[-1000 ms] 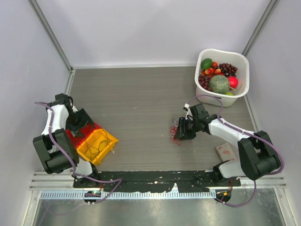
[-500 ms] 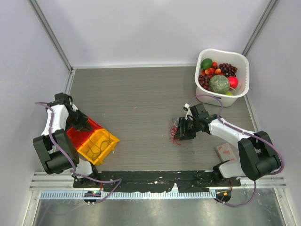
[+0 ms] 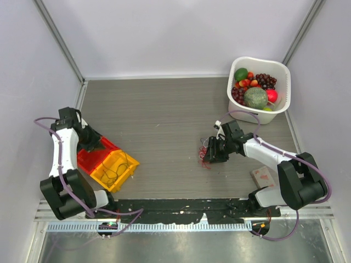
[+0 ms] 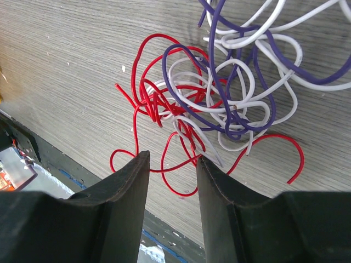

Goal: Untangle the cables

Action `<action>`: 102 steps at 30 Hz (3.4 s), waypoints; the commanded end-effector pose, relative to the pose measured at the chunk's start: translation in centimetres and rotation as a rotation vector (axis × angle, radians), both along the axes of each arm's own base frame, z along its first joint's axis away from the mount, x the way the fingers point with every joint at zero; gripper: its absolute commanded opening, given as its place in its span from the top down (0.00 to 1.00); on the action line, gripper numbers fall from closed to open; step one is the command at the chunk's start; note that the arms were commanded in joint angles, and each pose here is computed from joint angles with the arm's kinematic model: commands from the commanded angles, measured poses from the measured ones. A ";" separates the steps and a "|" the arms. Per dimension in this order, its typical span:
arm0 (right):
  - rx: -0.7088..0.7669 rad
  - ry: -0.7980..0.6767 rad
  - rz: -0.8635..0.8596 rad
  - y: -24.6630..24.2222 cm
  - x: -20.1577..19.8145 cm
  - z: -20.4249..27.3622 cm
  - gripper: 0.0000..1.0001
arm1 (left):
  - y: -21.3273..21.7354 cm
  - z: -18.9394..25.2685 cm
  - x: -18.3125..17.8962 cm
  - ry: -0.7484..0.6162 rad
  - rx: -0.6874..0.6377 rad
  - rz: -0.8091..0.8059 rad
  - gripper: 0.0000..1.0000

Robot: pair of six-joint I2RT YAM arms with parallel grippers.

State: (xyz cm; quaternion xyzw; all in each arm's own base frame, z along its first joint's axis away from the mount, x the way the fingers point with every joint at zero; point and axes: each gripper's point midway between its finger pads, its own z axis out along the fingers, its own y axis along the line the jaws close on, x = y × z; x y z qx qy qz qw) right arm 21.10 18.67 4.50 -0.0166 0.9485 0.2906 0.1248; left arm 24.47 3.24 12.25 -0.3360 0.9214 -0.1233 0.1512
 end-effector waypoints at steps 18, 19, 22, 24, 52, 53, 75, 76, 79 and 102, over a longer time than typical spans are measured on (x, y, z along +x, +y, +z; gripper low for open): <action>0.021 -0.036 0.003 0.5 1.2 1.9 0.55 | -2.1 -4.8 3.5 0.096 -0.247 -0.084 0.11; 0.022 -0.034 0.004 0.5 1.2 1.9 0.55 | -2.5 -4.6 3.7 0.081 -0.266 -0.092 0.15; 0.023 -0.036 0.006 0.6 1.3 2.0 0.55 | -3.1 -3.9 3.9 0.043 -0.300 -0.099 0.36; 0.024 -0.030 0.006 0.6 1.3 1.8 0.55 | -3.2 -3.5 4.1 0.028 -0.297 -0.097 0.46; 0.029 -0.022 0.005 0.7 1.2 1.8 0.55 | -3.3 0.5 1.1 -0.082 -0.071 -0.151 1.00; 0.030 -0.021 0.006 0.7 1.1 1.7 0.55 | -3.2 0.4 0.2 -0.067 -0.043 -0.139 1.00; 0.035 -0.021 -0.001 0.9 1.3 2.3 0.55 | 1.0 -3.6 -5.8 0.216 0.205 0.474 1.00; 0.034 -0.030 -0.007 0.8 1.4 2.5 0.55 | 1.1 -3.8 -5.6 0.209 0.208 0.476 1.00; 0.024 -0.043 -0.010 0.6 1.5 2.9 0.55 | 0.7 -3.9 -5.0 0.198 0.176 0.476 1.00; -0.135 -0.106 -0.132 -1.8 4.4 4.8 0.50 | -18.4 8.9 2.9 -0.393 -0.106 -0.350 0.30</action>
